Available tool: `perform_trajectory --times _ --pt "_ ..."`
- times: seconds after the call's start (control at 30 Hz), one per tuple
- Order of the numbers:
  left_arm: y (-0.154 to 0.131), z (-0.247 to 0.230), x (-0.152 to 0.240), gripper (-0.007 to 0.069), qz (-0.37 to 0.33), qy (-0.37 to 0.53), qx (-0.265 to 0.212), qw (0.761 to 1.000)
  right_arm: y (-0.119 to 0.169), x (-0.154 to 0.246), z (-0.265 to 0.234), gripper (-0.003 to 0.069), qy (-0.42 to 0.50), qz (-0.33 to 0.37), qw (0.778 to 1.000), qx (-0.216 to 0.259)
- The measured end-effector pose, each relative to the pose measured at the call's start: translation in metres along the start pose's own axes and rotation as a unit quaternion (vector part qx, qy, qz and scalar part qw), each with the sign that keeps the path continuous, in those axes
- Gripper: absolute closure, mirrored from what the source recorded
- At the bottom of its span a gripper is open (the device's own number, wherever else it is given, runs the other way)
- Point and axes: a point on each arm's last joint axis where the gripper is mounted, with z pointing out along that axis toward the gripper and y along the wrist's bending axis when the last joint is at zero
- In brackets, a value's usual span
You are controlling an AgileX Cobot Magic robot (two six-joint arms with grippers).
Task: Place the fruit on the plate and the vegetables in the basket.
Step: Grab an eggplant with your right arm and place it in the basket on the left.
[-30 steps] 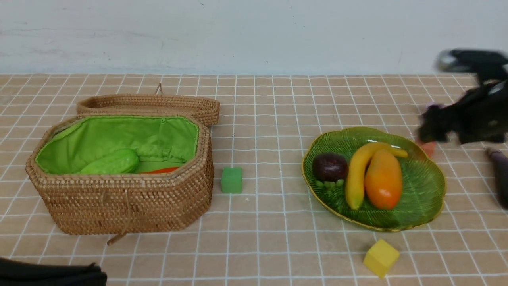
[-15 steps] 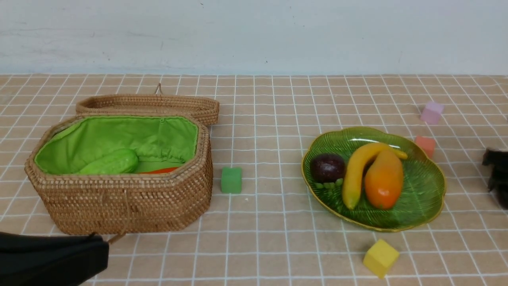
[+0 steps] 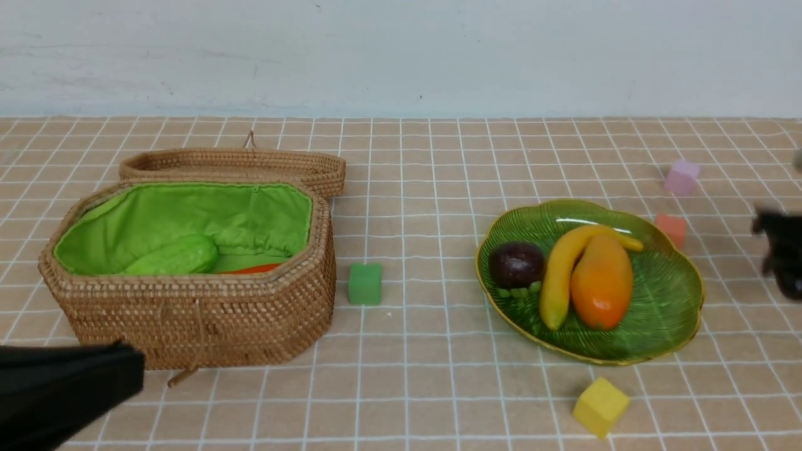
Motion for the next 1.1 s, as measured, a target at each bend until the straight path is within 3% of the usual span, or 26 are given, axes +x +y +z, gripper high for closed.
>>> perform_trajectory --times 0.07,0.1,0.17,0.27,0.3,0.33,0.43,0.47,0.53,0.7,0.77,0.8,0.83,0.87,0.93,1.07,1.1 --pt "0.003 0.0 0.0 0.0638 0.0 -0.002 -0.016 1.0 0.05 -0.006 -0.044 0.0237 -0.044 -0.071 0.994 -0.071" --pt "0.003 0.0 -0.001 0.0638 0.0 -0.003 -0.018 1.0 0.056 -0.006 -0.045 0.0237 -0.045 -0.079 0.993 -0.078" --pt "0.008 -0.002 -0.002 0.0638 -0.004 -0.003 -0.047 0.999 0.121 -0.001 -0.086 0.0237 -0.075 -0.16 0.967 -0.183" --pt "0.016 -0.007 -0.008 0.0638 -0.017 -0.007 -0.094 0.995 0.208 0.018 -0.124 0.0237 -0.093 -0.264 0.905 -0.321" --pt "0.02 -0.009 -0.009 0.0638 -0.028 -0.01 -0.115 0.993 0.247 0.032 -0.138 0.0237 -0.099 -0.307 0.868 -0.377" --pt "0.02 -0.009 -0.009 0.0638 -0.03 -0.01 -0.118 0.993 0.253 0.032 -0.142 0.0237 -0.106 -0.317 0.861 -0.384" --pt "0.025 -0.011 -0.009 0.0638 -0.055 -0.014 -0.143 0.988 0.317 0.055 -0.149 0.0237 -0.116 -0.367 0.805 -0.453" --pt "0.025 -0.011 -0.009 0.0638 -0.056 -0.014 -0.143 0.988 0.321 0.056 -0.149 0.0237 -0.118 -0.369 0.802 -0.455" --pt "0.025 -0.011 -0.009 0.0638 -0.062 -0.017 -0.146 0.987 0.364 0.072 -0.13 0.0237 -0.125 -0.387 0.781 -0.474" --pt "0.025 -0.011 -0.009 0.0638 -0.064 -0.017 -0.146 0.987 0.41 0.093 -0.081 0.0234 -0.13 -0.424 0.76 -0.474" --pt "0.025 -0.011 -0.009 0.0638 -0.064 -0.017 -0.146 0.987 0.415 0.096 -0.07 0.0207 -0.131 -0.435 0.758 -0.469" --pt "0.025 -0.011 -0.009 0.0638 -0.064 -0.017 -0.146 0.987 0.419 0.099 -0.058 0.0139 -0.132 -0.449 0.756 -0.459" --pt "0.025 -0.011 -0.009 0.0638 -0.064 -0.017 -0.146 0.987 0.42 0.099 -0.059 0.0139 -0.132 -0.449 0.755 -0.459" --pt "0.025 -0.011 -0.009 0.0638 -0.064 -0.017 -0.146 0.987 0.42 0.099 -0.057 0.0057 -0.133 -0.459 0.757 -0.447" --pt "0.025 -0.011 -0.009 0.0638 -0.064 -0.017 -0.146 0.987 0.417 0.096 -0.064 -0.0004 -0.112 -0.465 0.758 -0.443" --pt "0.025 -0.011 -0.009 0.0638 -0.062 -0.016 -0.143 0.988 0.399 0.087 -0.104 0.0006 -0.058 -0.466 0.773 -0.426" --pt "0.024 -0.011 -0.009 0.0638 -0.058 -0.016 -0.136 0.989 0.381 0.08 -0.137 0.005 -0.028 -0.463 0.788 -0.405"
